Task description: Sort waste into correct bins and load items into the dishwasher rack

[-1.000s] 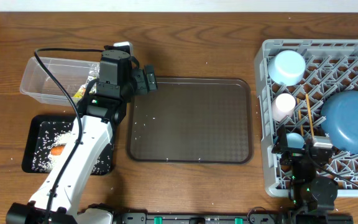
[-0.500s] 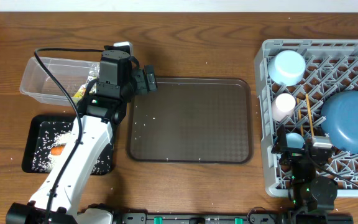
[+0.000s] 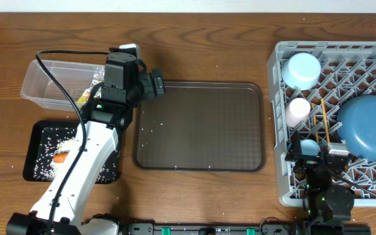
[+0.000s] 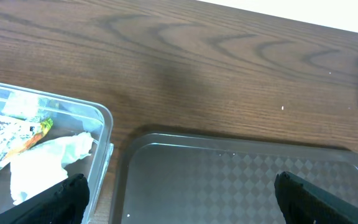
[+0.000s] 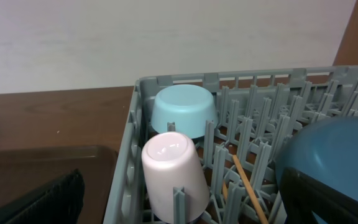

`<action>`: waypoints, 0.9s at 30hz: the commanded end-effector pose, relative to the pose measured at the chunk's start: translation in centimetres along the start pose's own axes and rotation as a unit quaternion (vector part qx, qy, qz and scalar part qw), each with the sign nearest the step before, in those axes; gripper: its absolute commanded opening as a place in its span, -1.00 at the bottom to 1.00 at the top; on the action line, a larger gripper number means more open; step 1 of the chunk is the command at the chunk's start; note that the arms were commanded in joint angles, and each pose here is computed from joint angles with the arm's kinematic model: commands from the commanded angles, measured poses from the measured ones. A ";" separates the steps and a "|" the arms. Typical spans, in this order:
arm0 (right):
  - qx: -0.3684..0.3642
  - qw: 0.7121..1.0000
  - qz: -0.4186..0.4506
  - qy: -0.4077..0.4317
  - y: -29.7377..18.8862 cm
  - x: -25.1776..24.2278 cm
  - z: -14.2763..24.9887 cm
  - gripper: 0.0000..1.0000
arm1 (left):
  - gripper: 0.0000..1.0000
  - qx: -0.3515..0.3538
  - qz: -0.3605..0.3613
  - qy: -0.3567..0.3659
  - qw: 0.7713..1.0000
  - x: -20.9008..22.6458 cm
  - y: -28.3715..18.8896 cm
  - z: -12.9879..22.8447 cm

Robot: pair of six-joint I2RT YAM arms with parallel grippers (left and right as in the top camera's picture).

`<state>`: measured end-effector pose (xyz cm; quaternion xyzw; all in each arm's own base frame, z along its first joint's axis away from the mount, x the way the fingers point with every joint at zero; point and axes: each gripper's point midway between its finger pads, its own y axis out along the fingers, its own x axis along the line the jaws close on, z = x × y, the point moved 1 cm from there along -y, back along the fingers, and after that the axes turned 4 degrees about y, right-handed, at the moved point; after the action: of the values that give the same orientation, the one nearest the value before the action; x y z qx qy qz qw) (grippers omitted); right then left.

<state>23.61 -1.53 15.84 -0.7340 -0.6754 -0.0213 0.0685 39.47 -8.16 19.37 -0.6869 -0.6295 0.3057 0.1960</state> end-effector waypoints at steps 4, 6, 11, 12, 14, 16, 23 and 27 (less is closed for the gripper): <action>-0.001 1.000 -0.007 0.006 0.0 0.4 0.0 0.98 | 0.96 -0.005 -0.005 -0.002 1.000 0.2 -0.2 -0.2; -0.001 1.000 -0.007 0.006 0.0 0.4 0.0 0.99 | 0.96 -0.005 -0.004 -0.002 1.000 0.2 -0.2 -0.2; -0.001 1.000 -0.007 0.006 0.0 0.4 0.0 0.99 | 0.96 -0.005 -0.004 -0.002 1.000 0.2 -0.2 -0.2; -0.001 1.000 -0.007 0.006 0.0 0.4 0.0 0.99 | 0.96 -0.005 -0.004 -0.002 1.000 0.2 -0.2 -0.2; -0.001 1.000 -0.007 0.006 0.0 0.4 0.0 0.98 | 0.96 -0.005 -0.004 -0.002 1.000 0.2 -0.2 -0.2; -0.001 1.000 -0.007 0.006 0.0 0.4 0.0 0.99 | 0.96 -0.006 -0.004 -0.002 1.000 0.2 -0.3 -0.3; -0.001 1.000 -0.007 0.006 0.0 0.4 0.0 0.98 | 0.96 -0.040 0.005 -0.003 0.999 -0.1 -2.6 -1.8; -0.001 1.000 -0.007 0.006 0.0 0.4 0.0 0.98 | 0.96 -0.086 0.017 -0.005 0.996 -0.5 -5.9 -3.6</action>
<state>23.61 -1.52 15.84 -0.7338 -0.6754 -0.0221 0.0693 38.54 -7.96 22.99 -0.7025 -0.6346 0.2799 0.1594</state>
